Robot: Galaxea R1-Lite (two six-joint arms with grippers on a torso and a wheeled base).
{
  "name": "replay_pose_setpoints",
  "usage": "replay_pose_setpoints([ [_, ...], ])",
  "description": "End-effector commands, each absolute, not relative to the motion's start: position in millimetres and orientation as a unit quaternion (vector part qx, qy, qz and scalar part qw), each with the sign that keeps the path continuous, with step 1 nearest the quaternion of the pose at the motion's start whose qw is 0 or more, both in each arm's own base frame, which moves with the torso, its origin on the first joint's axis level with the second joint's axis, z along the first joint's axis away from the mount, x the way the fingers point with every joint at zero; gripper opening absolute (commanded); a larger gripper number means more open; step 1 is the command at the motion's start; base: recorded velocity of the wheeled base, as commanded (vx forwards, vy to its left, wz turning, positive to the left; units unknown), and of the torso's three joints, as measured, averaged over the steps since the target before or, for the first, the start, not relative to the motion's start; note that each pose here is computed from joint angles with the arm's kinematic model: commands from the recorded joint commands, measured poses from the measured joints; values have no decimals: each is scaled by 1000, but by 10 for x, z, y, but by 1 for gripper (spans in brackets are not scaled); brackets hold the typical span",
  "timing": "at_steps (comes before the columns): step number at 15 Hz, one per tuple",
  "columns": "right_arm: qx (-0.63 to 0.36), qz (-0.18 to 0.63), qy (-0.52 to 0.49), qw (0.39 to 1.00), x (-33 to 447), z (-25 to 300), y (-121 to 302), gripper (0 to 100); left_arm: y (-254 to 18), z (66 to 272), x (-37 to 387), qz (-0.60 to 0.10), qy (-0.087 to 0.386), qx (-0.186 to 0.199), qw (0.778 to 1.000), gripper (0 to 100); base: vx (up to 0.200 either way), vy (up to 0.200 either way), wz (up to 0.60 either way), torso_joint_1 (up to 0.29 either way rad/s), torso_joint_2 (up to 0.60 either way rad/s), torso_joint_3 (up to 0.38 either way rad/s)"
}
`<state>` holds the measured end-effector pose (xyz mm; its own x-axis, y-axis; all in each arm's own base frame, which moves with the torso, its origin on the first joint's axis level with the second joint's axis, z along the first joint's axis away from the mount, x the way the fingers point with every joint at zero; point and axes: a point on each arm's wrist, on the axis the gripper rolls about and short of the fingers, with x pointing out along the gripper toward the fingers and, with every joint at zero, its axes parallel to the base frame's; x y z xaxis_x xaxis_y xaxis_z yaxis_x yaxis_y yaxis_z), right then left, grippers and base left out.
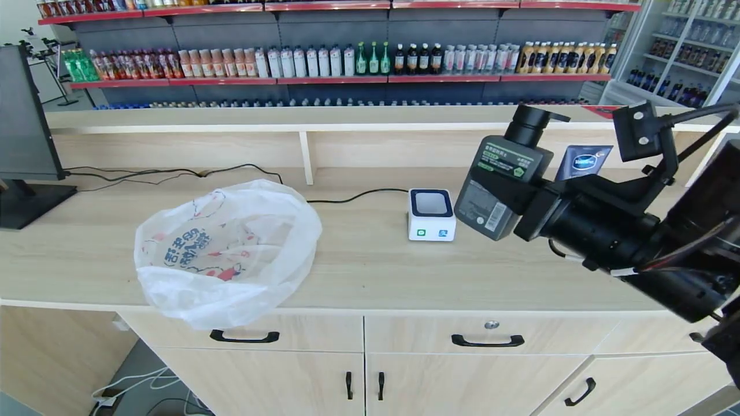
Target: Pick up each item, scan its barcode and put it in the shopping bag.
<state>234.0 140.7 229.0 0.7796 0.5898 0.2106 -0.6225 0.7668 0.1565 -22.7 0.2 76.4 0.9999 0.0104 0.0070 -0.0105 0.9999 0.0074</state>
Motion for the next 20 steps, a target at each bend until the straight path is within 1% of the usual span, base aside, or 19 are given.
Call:
replay_pose_setpoints([
  [1, 108, 288, -77, 948, 2841, 1888, 1420, 0, 2, 765, -227, 5, -4, 4, 1000, 100, 0, 0, 0, 0, 0, 0],
  [2, 110, 288, -99, 946, 2999, 1738, 1476, 0, 2, 765, -227, 5, -4, 3, 1000, 100, 0, 0, 0, 0, 0, 0],
  [3, 112, 288, -112, 944, 3100, 1684, 1513, 0, 2, 765, -227, 5, -4, 3, 1000, 100, 0, 0, 0, 0, 0, 0],
  [6, 112, 291, -131, 941, 3308, 1685, 1573, 0, 2, 765, -227, 5, -4, 4, 1000, 100, 0, 0, 0, 0, 0, 0],
  [7, 106, 317, -151, 930, 3492, 1701, 1660, 0, 2, 765, -227, 5, -4, 4, 1000, 100, 0, 0, 0, 0, 0, 0],
  [9, 95, 313, -155, 932, 3712, 1576, 1656, 0, 2, 765, -227, 5, -4, 4, 1000, 100, 0, 0, 0, 0, 0, 0],
  [10, 95, 312, -155, 932, 3736, 1567, 1653, 0, 2, 765, -227, 5, -4, 3, 1000, 100, 0, 0, 0, 0, 0, 0],
  [11, 83, 305, -174, 933, 3914, 1539, 1626, 0, 2, 765, -227, 5, -4, 4, 1000, 100, 0, 0, 0, 0, 0, 0],
  [13, 59, 304, -201, 929, 4114, 1489, 1617, 0, 2, 765, -227, 5, -4, 3, 1000, 100, 0, 0, 0, 0, 0, 0],
  [16, 43, 302, -219, 927, 4237, 1465, 1608, 0, 2, 765, -227, 5, -4, 4, 1000, 100, 0, 0, 0, 0, 0, 0],
  [18, 5, 326, -225, 918, 4291, 1396, 1565, 0, 2, 765, -227, 5, -4, 4, 1000, 100, 0, 0, 0, 0, 0, 0],
  [20, -64, 350, -265, 896, 4447, 1359, 1463, 0, 2, 765, -227, 5, -4, 3, 1000, 100, 0, 0, 0, 0, 0, 0],
])
